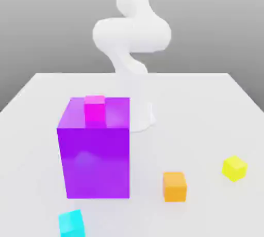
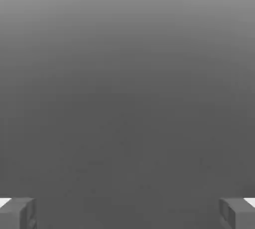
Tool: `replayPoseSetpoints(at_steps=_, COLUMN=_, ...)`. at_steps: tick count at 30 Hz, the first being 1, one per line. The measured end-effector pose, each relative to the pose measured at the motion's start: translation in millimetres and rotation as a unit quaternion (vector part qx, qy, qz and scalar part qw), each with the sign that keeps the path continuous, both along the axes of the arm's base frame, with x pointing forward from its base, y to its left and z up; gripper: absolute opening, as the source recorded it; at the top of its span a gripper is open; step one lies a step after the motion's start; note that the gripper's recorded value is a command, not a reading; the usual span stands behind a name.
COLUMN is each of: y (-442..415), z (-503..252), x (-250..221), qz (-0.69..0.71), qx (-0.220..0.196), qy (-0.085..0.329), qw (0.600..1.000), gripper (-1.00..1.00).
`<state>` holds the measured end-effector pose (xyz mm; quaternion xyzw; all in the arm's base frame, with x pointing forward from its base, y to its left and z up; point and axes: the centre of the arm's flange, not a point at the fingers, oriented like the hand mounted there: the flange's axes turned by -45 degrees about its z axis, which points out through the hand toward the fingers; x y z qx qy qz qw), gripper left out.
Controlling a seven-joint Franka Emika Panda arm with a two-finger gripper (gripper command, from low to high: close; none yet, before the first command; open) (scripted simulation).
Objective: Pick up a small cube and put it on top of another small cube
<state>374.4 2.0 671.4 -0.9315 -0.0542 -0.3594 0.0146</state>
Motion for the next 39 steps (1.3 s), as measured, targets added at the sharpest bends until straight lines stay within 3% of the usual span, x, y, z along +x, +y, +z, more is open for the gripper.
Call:
replayPoseSetpoints(at_steps=11, y=53.4, z=-197.8, x=70.5, qz=0.264, qx=-0.076, qy=0.118, qw=0.954, gripper=0.0)
replayPoseSetpoints(at_steps=22, y=106.2, z=-382.3, x=41.9, qz=0.493, qx=-0.18, qy=0.203, qw=0.826, gripper=0.0)
replayPoseSetpoints(at_steps=29, y=111.9, z=-466.1, x=-3.5, qz=0.612, qx=-0.258, qy=0.239, qw=0.708, gripper=0.0)
replayPoseSetpoints(at_steps=39, y=109.0, z=-518.1, x=-3.3, qz=0.622, qx=-0.27, qy=0.24, qw=0.695, gripper=0.0)
